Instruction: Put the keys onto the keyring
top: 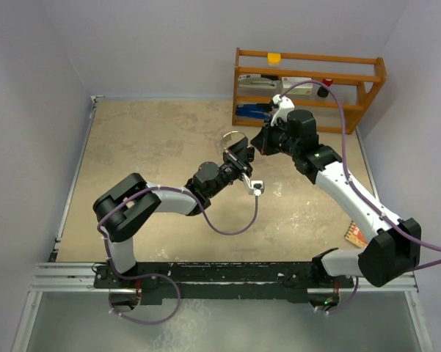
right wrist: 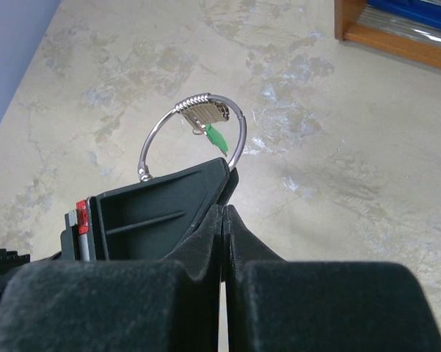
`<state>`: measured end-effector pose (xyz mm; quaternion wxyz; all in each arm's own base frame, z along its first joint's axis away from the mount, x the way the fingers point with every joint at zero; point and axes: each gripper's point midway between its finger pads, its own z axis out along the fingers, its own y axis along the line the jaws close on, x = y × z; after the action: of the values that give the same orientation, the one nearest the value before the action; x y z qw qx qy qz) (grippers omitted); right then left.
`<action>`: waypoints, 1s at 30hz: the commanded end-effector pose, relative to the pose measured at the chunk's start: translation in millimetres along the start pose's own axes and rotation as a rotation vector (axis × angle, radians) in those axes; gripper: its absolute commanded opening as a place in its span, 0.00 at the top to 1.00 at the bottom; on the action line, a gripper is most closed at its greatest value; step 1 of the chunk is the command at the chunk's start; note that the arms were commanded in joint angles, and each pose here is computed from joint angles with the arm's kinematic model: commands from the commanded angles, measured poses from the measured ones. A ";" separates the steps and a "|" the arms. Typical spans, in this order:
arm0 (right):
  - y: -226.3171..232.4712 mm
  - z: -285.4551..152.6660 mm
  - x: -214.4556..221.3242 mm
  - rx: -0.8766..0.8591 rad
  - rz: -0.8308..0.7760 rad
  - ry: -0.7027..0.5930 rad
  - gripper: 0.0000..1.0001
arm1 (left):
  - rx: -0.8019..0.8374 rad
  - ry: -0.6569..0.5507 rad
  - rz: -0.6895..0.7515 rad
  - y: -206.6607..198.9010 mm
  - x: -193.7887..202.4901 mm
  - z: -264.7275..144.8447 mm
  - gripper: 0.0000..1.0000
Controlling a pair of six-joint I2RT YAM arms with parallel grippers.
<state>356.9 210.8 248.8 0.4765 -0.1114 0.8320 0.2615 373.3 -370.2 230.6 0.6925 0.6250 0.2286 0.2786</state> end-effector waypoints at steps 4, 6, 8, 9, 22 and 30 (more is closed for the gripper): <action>5.3 -4.2 -24.0 0.013 0.003 -0.053 1.00 | -0.079 0.008 0.029 17.0 -1.2 -1.9 1.00; 4.9 -3.6 -22.8 0.015 0.006 -0.048 1.00 | -0.084 0.014 0.033 17.9 -0.2 -1.7 1.00; 3.8 -2.9 -21.5 0.019 0.009 -0.043 1.00 | -0.088 0.018 0.035 19.0 0.5 -1.8 1.00; 4.1 -2.9 -21.4 0.018 0.010 -0.042 1.00 | -0.087 0.021 0.038 18.3 1.0 -1.8 1.00; 4.8 -1.0 -17.1 0.024 0.017 -0.025 1.00 | -0.111 0.032 0.045 24.1 2.5 -0.3 1.00; -1.4 -4.0 -15.9 0.062 0.016 -0.020 1.00 | -0.123 0.045 0.043 26.9 4.8 -0.8 1.00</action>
<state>357.6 206.8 240.7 0.4618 -0.0950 0.8478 0.2429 376.6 -367.9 229.0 0.6925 0.6161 0.2260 0.2997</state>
